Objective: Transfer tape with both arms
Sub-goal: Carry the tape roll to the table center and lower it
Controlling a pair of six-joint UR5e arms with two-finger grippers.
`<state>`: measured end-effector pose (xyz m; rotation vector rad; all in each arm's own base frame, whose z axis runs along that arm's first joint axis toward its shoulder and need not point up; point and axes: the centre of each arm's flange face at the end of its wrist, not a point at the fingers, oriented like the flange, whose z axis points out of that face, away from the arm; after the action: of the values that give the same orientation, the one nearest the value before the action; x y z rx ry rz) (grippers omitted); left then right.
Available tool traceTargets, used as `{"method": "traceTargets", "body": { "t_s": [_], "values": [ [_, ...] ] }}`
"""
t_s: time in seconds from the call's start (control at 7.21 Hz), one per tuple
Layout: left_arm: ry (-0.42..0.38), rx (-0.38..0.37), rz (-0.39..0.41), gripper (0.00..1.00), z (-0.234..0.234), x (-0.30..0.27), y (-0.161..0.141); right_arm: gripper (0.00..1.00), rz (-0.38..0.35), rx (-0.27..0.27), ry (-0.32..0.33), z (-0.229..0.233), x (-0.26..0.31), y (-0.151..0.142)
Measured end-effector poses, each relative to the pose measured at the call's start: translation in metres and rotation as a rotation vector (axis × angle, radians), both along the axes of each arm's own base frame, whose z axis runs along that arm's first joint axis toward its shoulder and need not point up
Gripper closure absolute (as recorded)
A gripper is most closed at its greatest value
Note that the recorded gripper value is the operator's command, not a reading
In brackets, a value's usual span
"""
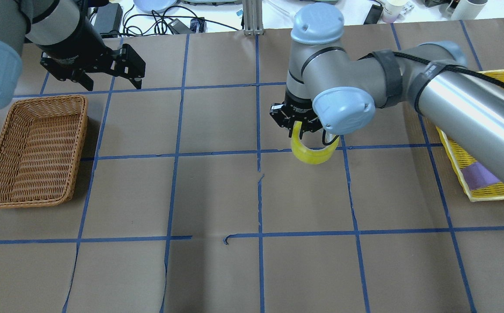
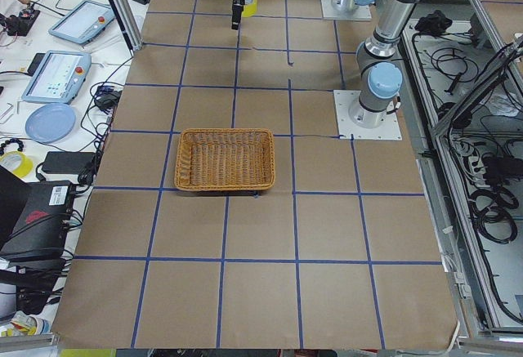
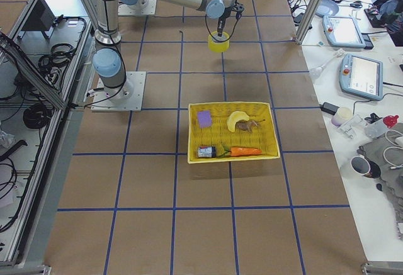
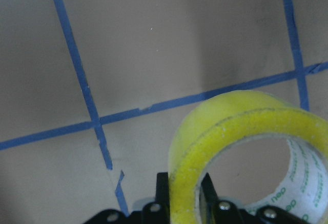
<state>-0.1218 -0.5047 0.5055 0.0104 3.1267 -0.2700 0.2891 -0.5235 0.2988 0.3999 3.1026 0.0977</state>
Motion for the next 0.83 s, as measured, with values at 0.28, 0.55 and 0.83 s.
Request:
{"method": "traceTargets", "body": {
  "t_s": [0.28, 0.55, 0.83],
  "values": [
    [0.0, 0.0, 0.0, 0.0, 0.0, 0.0, 0.0, 0.9, -0.057, 0.072, -0.006, -0.033, 0.054, 0.034],
    [0.0, 0.0, 0.0, 0.0, 0.0, 0.0, 0.0, 0.88, -0.051, 0.088, 0.007, -0.046, 0.098, 0.067],
    [0.0, 0.0, 0.0, 0.0, 0.0, 0.0, 0.0, 0.88, -0.045, 0.094, 0.01, -0.057, 0.112, 0.079]
  ]
}}
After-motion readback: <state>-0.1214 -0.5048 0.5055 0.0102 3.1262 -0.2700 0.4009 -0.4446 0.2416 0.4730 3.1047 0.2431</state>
